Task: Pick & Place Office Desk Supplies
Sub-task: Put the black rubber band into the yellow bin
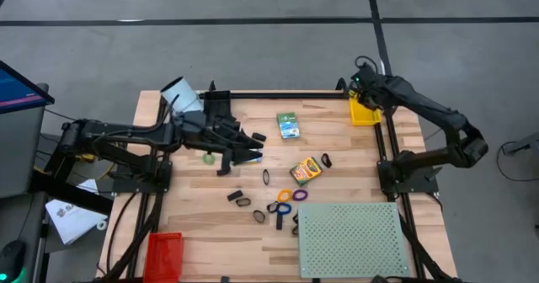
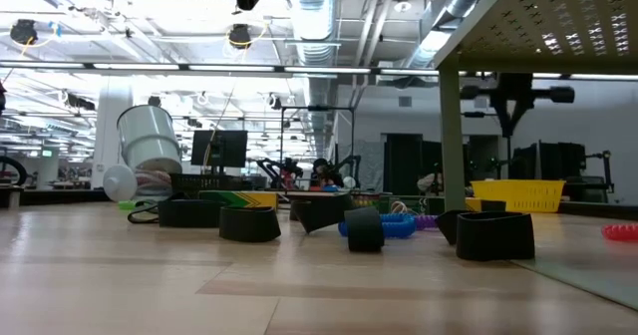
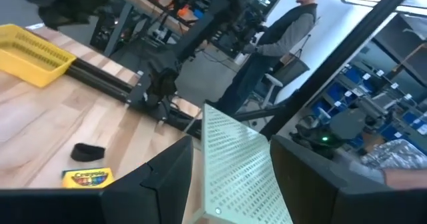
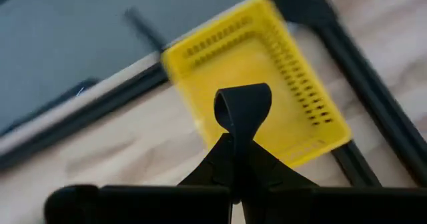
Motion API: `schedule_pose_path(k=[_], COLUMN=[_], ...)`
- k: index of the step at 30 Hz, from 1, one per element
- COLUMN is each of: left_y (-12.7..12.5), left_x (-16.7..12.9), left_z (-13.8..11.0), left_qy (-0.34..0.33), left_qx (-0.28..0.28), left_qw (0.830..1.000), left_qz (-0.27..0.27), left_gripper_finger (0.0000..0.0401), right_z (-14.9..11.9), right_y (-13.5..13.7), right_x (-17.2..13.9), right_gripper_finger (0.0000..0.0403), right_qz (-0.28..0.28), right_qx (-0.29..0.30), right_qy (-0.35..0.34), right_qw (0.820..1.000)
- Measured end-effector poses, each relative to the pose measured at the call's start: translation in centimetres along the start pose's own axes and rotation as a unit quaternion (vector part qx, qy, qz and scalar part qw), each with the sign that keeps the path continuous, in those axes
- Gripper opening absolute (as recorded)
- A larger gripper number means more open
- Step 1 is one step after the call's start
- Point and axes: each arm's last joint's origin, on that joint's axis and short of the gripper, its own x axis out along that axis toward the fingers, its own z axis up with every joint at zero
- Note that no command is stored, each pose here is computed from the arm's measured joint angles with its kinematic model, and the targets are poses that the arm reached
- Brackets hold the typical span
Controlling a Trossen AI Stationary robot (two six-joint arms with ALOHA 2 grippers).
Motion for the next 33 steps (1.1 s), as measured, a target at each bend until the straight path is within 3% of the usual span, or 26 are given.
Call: schedule_pose_path(k=[6,8,17,25,33], left_y=[-0.8,-1.0,-2.0,-2.5,-2.9], left_x=[0.1,0.1,-0.1,-1.0,-1.8], left_z=[-0.2,-0.3,-0.6,0.0,0.5], left_qy=[-0.004,-0.002,0.004,-0.009,-0.022], left_qx=[0.003,0.004,0.005,0.007,0.009], left_qw=[1.0,1.0,0.999,0.998,0.997], left_qz=[-0.019,-0.024,-0.049,-0.059,-0.067], left_gripper_finger=[0.0195,0.0195,0.0195,0.0195,0.0195], right_z=[-0.7,-0.9,-2.1,-2.7,-2.4], right_y=[-0.2,0.0,0.7,1.0,0.8], right_x=[0.7,1.0,3.1,3.6,3.6], right_gripper_finger=[0.0,0.0,0.0,0.0003,0.0068], right_qz=[-0.048,-0.056,-0.118,-0.14,-0.144], right_qx=[0.133,0.153,0.166,0.181,0.165], right_qy=[0.003,0.002,0.004,-0.053,-0.081], right_qw=[0.99,0.987,0.979,0.972,0.972])
